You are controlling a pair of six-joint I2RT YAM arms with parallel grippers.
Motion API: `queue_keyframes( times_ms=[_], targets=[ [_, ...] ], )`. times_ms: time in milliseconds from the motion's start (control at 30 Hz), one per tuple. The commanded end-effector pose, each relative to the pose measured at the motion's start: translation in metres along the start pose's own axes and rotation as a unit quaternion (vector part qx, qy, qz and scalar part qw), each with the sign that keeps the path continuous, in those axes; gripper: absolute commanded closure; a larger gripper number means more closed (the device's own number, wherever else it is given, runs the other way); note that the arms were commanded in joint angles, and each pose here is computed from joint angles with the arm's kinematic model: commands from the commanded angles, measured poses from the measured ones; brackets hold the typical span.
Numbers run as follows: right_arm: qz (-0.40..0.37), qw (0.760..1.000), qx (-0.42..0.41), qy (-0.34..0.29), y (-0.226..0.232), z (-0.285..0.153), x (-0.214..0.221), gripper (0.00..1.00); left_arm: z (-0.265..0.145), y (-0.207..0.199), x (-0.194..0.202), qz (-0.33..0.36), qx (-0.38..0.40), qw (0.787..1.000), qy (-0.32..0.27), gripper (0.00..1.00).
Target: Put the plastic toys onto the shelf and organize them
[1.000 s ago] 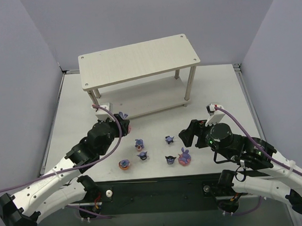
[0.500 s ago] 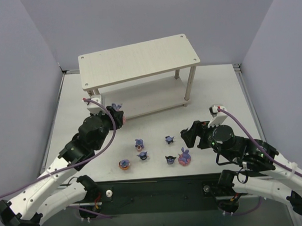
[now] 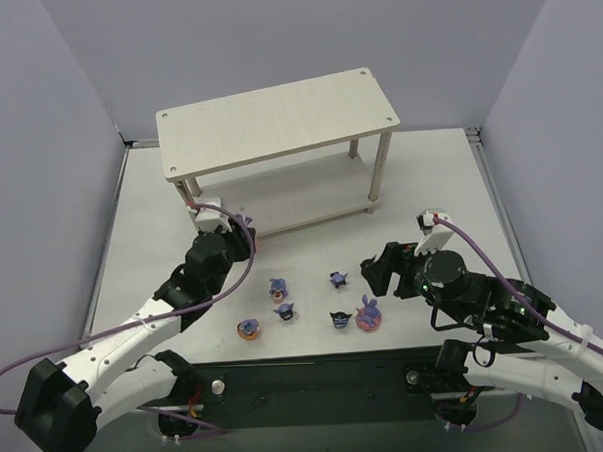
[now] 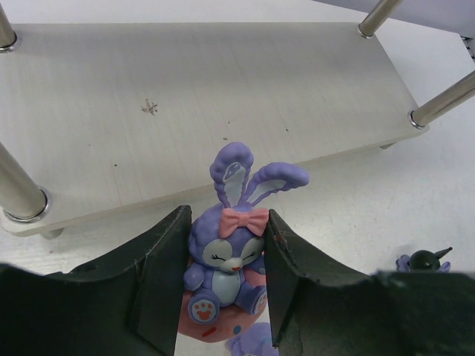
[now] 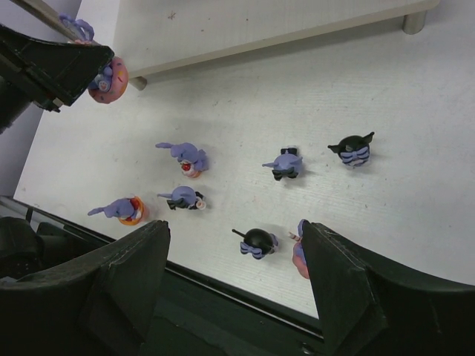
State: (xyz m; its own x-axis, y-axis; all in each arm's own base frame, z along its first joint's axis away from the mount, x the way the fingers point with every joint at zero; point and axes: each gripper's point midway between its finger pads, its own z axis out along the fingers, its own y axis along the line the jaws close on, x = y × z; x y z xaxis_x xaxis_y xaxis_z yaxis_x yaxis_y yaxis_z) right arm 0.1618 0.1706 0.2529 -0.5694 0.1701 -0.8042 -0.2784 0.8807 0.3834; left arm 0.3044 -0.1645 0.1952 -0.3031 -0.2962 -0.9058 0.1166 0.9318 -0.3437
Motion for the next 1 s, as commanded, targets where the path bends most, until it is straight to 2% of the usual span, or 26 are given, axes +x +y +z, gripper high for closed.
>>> queue_keyframes(
  times_ms=[0,233,533,967],
  targets=[
    [-0.015,1.0,0.025,0.003,-0.011,0.006,0.006,0.27,0.016,-0.018,-0.025,-0.029,0.04,0.996,-0.076,1.0],
    [-0.023,0.999,0.028,0.006,-0.012,0.008,0.006,0.27,0.043,-0.015,-0.007,-0.018,0.038,0.996,-0.079,1.0],
    [-0.022,0.999,0.032,0.006,-0.016,0.009,0.008,0.26,0.084,0.004,0.0,-0.036,-0.028,0.995,-0.088,1.0],
    [-0.016,0.999,0.046,0.018,-0.019,0.017,0.016,0.26,0.121,0.014,-0.01,-0.068,-0.053,0.988,-0.124,1.0]
  ],
)
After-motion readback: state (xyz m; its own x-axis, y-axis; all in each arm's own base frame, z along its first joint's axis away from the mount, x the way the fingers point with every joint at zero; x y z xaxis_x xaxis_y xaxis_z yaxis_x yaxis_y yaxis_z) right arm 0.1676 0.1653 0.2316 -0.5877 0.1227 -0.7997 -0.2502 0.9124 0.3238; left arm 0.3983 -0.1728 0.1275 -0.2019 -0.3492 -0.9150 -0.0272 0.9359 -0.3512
